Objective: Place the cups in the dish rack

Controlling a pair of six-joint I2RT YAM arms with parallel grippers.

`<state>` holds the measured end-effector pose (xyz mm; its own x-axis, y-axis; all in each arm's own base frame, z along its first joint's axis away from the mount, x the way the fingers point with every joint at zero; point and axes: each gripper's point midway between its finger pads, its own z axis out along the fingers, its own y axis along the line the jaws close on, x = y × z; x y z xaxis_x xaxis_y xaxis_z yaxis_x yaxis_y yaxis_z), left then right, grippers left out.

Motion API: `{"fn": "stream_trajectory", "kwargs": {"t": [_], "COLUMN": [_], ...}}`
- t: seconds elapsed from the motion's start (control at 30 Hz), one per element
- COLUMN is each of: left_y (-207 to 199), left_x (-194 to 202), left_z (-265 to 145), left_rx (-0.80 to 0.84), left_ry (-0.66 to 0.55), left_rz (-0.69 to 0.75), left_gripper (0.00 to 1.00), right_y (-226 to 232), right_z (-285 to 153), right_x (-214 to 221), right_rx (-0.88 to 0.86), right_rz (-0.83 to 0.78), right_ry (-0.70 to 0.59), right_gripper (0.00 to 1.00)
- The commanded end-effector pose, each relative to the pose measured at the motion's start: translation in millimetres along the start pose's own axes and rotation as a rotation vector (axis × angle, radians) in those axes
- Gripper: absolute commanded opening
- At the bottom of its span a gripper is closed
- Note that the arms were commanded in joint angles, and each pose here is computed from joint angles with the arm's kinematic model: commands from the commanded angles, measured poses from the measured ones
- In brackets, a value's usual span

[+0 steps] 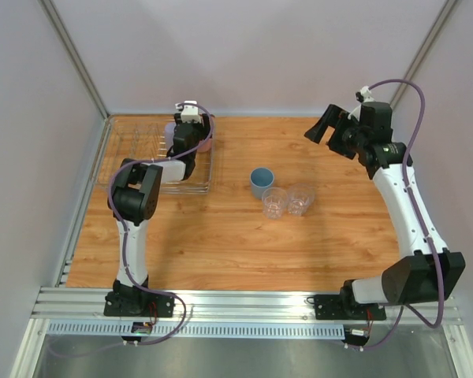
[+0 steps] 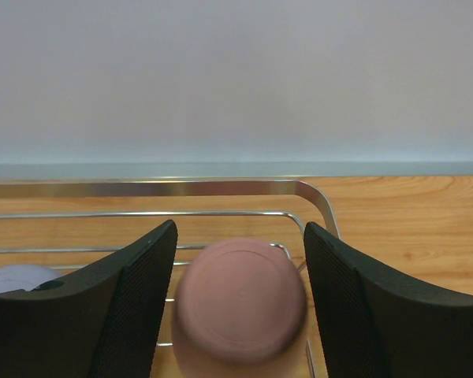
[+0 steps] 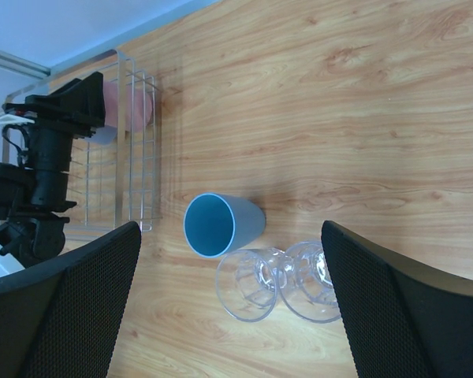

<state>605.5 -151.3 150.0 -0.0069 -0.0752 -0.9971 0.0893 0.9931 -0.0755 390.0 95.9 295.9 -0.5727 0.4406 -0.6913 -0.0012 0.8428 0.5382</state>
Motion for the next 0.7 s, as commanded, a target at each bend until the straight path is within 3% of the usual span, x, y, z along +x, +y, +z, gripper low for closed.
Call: {"fn": "stream_trajectory", "kwargs": {"t": [0.0, 0.03, 0.2, 0.37, 0.4, 0.43, 0.47, 0.53, 0.6, 0.63, 0.67], "left_y": [-0.8, 0.3, -3.8, -9.1, -8.9, -7.1, -6.6, -7.7, -8.2, -8.3, -6.9], "left_x": [-36.2, -38.8, -79.0, -130.6, -158.1, -156.9, -184.1, -190.5, -221.5, -207.4, -220.4], "left_z": [5.3, 4.2, -13.3, -42.7, -55.2, -61.6, -75.9, -92.5, -115.5, -125.7, -140.0], "left_rx": [0.004, 0.002, 0.032, 0.075, 0.078, 0.07, 0.074, 0.091, 0.105, 0.11, 0.113], "left_ry": [-0.099, -0.102, -0.146, -0.155, -0.185, -0.135, -0.159, -0.105, -0.106, -0.013, -0.012], "left_rz": [-0.02, -0.018, -0.006, -0.021, -0.034, -0.035, -0.04, -0.036, -0.051, -0.045, -0.055], "left_gripper": [0.75, 0.85, 0.99, 1.0, 1.0, 1.0, 1.0, 1.0, 1.0, 1.0, 1.0], "right_y": [-4.7, -7.2, -16.6, -0.1, 4.6, 6.7, 16.9, 16.5, 18.2, 14.2, 13.5], "right_z": [14.6, 16.8, 36.5, 58.8, 68.1, 73.8, 78.5, 90.8, 97.9, 105.4, 108.1], "right_x": [5.1, 9.1, 31.9, 43.6, 59.2, 66.0, 71.6, 92.4, 106.7, 117.1, 124.9], "right_rx": [-0.019, -0.018, 0.026, 0.018, 0.017, 0.023, 0.027, 0.057, 0.109, 0.127, 0.136], "right_rz": [-0.057, -0.069, -0.172, -0.265, -0.289, -0.312, -0.358, -0.395, -0.437, -0.441, -0.448], "right_ry": [0.035, 0.052, 0.153, 0.198, 0.243, 0.261, 0.262, 0.319, 0.345, 0.374, 0.394], "right_gripper": [1.0, 1.0, 0.98, 0.88, 0.87, 0.87, 0.87, 0.82, 0.78, 0.76, 0.74]}}
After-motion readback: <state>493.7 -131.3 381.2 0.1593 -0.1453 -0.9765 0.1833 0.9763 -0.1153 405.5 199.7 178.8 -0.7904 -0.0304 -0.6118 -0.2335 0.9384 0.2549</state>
